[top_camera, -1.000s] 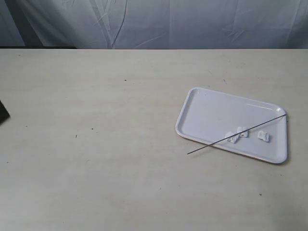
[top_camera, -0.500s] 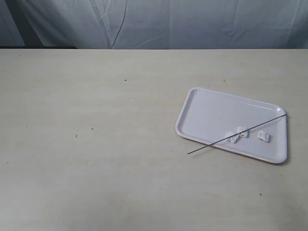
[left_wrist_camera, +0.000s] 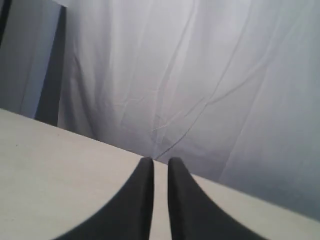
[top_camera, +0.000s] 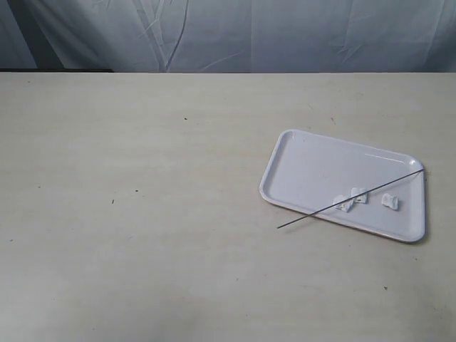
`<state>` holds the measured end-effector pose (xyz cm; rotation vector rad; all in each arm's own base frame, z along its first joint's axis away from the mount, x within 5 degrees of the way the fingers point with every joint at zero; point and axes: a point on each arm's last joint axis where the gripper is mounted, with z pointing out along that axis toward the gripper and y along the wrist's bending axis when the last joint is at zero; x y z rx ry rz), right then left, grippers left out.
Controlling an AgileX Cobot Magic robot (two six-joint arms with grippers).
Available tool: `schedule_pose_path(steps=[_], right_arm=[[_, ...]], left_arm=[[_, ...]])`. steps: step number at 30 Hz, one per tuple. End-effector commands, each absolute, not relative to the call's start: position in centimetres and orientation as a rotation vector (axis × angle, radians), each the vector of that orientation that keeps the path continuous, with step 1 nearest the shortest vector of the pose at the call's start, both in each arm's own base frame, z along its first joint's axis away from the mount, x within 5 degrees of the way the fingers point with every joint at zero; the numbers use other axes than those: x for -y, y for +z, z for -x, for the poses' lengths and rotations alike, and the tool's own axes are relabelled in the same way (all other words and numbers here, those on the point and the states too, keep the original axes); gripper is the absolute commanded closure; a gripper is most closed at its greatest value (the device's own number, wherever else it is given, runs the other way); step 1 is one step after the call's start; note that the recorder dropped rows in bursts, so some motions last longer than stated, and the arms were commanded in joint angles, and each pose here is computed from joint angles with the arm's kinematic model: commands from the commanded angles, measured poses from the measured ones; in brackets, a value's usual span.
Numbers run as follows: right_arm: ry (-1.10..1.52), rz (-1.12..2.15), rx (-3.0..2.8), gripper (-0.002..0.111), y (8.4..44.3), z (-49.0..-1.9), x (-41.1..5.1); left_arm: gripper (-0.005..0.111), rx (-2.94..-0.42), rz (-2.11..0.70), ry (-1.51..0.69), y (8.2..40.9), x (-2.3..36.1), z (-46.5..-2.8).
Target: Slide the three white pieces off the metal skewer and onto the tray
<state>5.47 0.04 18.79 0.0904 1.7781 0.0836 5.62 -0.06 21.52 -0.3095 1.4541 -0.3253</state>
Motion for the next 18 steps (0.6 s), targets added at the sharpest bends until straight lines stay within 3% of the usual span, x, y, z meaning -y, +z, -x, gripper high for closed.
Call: schedule_pose_path(steps=[1,7,18], right_arm=[[0.072,-0.089,-1.778,0.109,18.6,-5.4,0.0],[0.081,-0.1,-1.778,0.109,18.6,-5.4,0.0],[0.112,-0.129,-1.777,0.109,18.6,-5.4,0.0]], left_arm=[[0.095,-1.514,0.478,-0.279,20.4,-1.0,-5.6],[0.095,-1.726,0.242,-0.032,19.0,-0.9,-5.5],[0.095,-1.748,0.099,0.051,18.9,-0.6,-5.5]])
